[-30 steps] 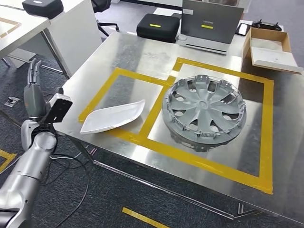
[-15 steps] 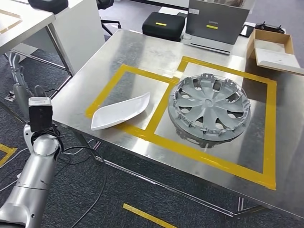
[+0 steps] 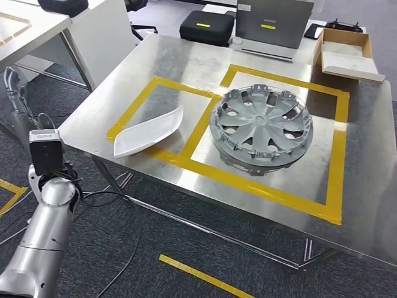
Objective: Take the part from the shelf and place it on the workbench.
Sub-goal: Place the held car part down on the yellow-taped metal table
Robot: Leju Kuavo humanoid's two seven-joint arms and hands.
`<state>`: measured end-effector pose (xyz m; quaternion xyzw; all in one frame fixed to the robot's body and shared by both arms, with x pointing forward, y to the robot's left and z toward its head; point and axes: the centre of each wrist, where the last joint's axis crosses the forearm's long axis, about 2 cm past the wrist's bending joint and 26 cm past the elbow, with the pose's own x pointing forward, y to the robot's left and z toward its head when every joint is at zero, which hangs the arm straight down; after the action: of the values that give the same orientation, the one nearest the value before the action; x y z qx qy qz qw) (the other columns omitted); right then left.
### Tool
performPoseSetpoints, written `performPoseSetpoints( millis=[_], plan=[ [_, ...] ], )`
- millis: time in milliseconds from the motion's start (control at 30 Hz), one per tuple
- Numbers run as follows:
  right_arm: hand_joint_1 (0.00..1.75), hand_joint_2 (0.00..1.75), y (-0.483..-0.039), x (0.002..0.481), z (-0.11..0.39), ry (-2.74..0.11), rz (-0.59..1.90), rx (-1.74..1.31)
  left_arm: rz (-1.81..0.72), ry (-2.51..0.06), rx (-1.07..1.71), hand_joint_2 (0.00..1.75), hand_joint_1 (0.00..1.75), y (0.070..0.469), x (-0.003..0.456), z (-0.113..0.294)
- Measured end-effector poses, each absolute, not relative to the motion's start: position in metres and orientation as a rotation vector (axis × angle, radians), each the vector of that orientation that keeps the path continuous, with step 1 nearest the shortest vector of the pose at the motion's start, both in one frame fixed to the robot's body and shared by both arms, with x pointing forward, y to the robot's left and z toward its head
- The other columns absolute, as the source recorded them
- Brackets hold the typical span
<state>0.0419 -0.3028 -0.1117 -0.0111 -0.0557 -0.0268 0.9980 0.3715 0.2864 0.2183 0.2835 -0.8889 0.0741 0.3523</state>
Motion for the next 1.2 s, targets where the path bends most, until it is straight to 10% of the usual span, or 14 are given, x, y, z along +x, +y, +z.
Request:
performPoseSetpoints(
  millis=[867,1000,1200],
  plan=[
    [0.0,0.0,-0.301,0.04,-0.112,-0.111,-0.048,-0.02,0.207,-2.292,0.714,0.0,0.0,0.295,0.371,0.219],
    [0.0,1.75,-0.301,0.04,-0.112,-0.122,-0.047,-0.024,0.197,-2.287,0.718,0.0,0.0,0.298,0.37,0.217],
    [0.0,1.75,-0.301,0.039,-0.112,-0.129,-0.041,-0.03,0.186,-2.3,0.749,0.0,0.0,0.302,0.372,0.222]
  ],
)
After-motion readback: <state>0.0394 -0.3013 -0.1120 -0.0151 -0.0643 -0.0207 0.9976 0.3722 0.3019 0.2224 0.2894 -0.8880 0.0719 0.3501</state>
